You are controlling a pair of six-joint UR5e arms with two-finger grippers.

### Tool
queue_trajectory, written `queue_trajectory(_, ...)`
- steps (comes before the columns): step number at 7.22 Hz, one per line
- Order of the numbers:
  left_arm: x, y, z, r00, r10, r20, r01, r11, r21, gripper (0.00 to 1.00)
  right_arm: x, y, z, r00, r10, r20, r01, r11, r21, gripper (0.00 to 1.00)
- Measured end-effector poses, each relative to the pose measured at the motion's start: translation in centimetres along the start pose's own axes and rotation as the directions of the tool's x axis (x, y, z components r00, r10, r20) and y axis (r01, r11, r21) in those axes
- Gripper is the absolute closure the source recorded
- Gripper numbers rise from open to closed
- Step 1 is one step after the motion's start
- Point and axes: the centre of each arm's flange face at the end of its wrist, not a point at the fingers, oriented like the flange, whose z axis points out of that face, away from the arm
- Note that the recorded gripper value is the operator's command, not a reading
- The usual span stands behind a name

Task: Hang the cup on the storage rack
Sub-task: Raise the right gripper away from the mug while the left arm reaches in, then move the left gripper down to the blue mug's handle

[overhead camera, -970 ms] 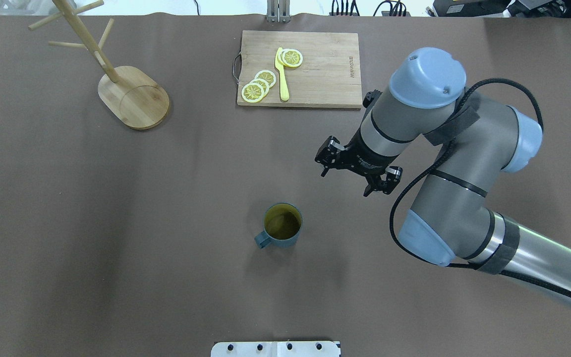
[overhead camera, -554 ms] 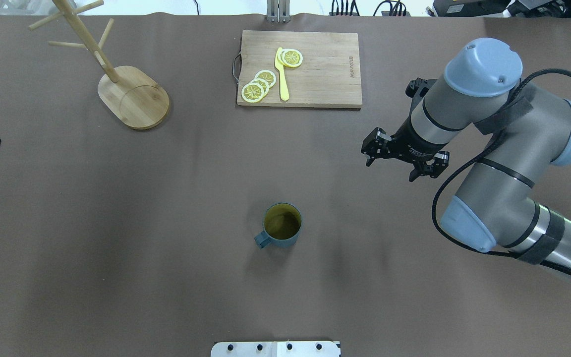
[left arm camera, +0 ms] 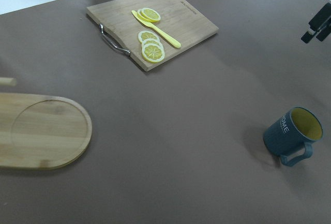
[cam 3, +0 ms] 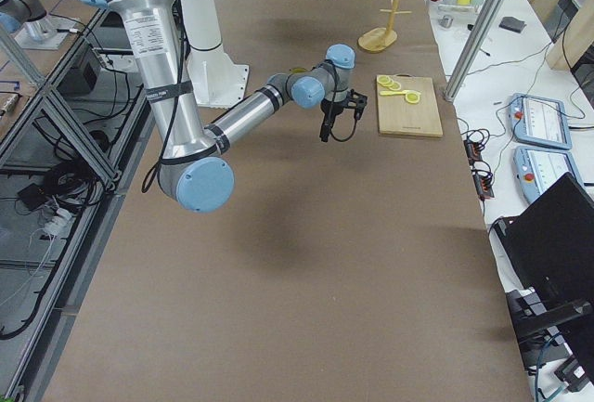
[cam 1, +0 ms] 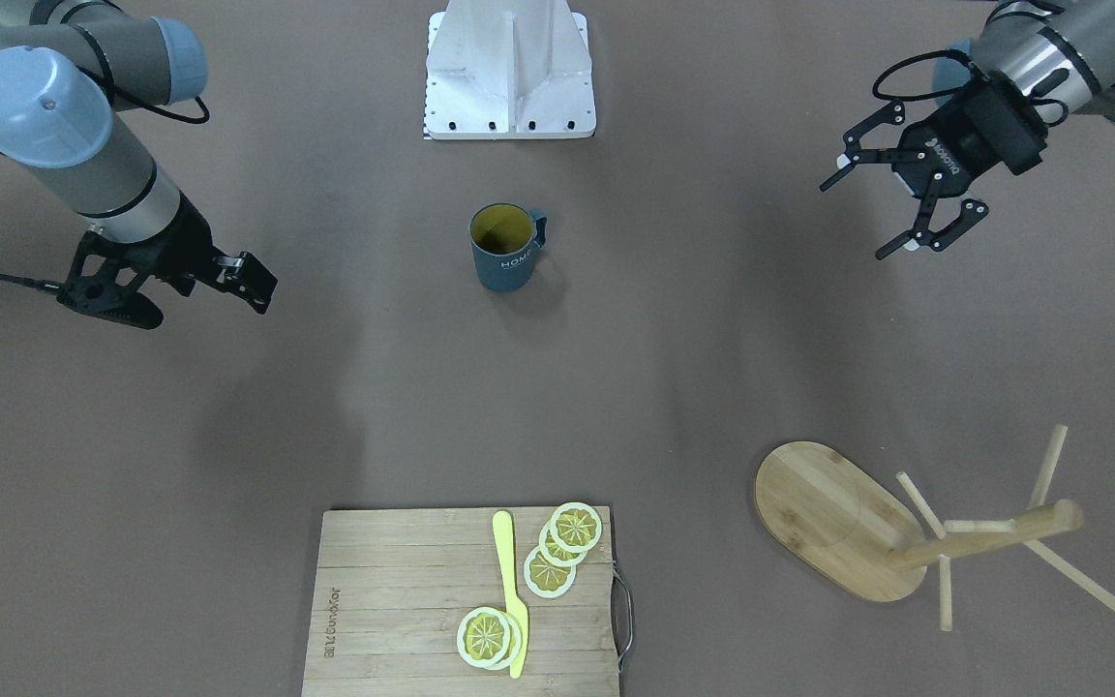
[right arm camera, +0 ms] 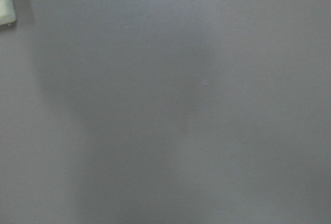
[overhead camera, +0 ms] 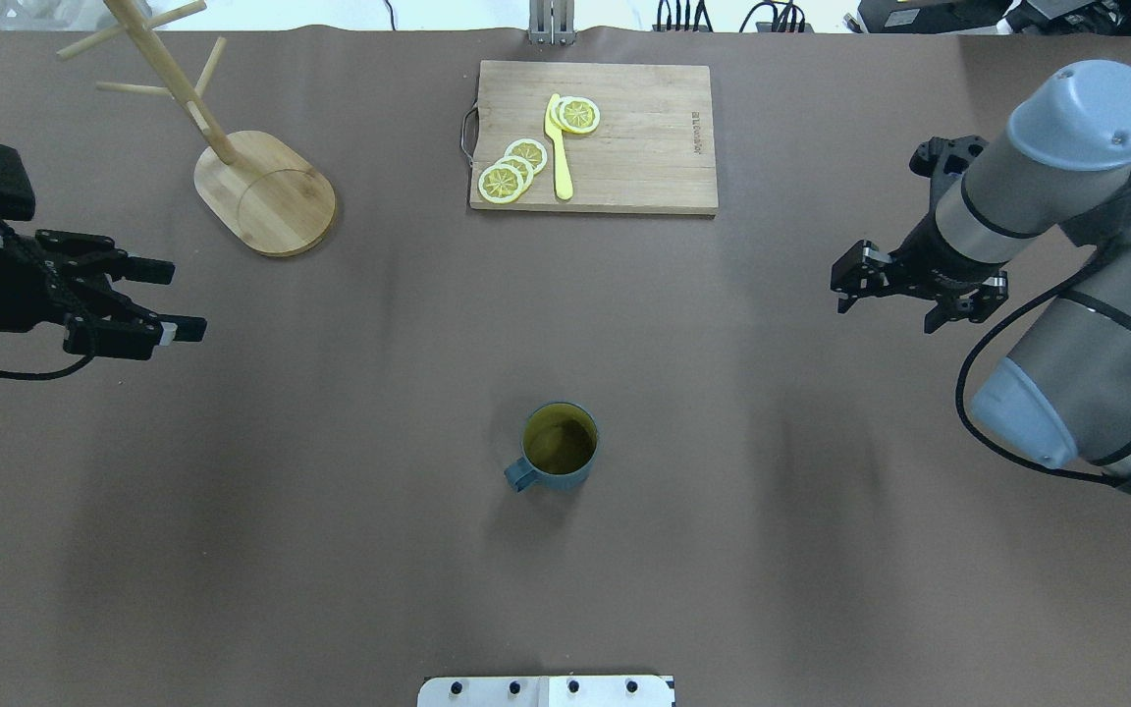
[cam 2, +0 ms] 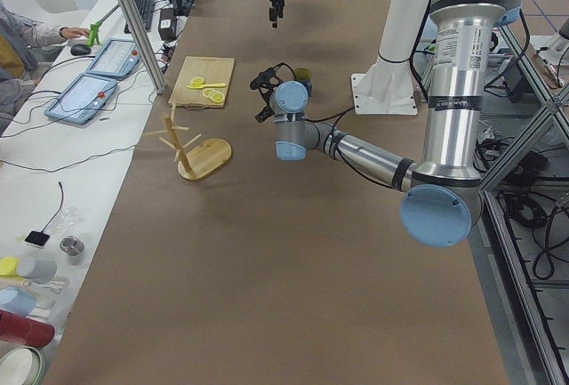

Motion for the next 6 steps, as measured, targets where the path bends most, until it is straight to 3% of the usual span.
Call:
queue_trajectory(2,4.3,0.7,4.7,1.000,0.024,-0.013,-0.024,0.999,0.029,0.06,5.5,-2.1,-0.1,0.997,-0.066,-0.040,0.067,0.998,0.011,0.00)
queue_trajectory(6,14.3,4.6,13.6,0.999,0.027,0.041,-0.031,0.993,0.111,0.04,15.4,-5.5,-0.3,0.982,-0.166,-0.094,0.166,0.986,-0.006,0.00)
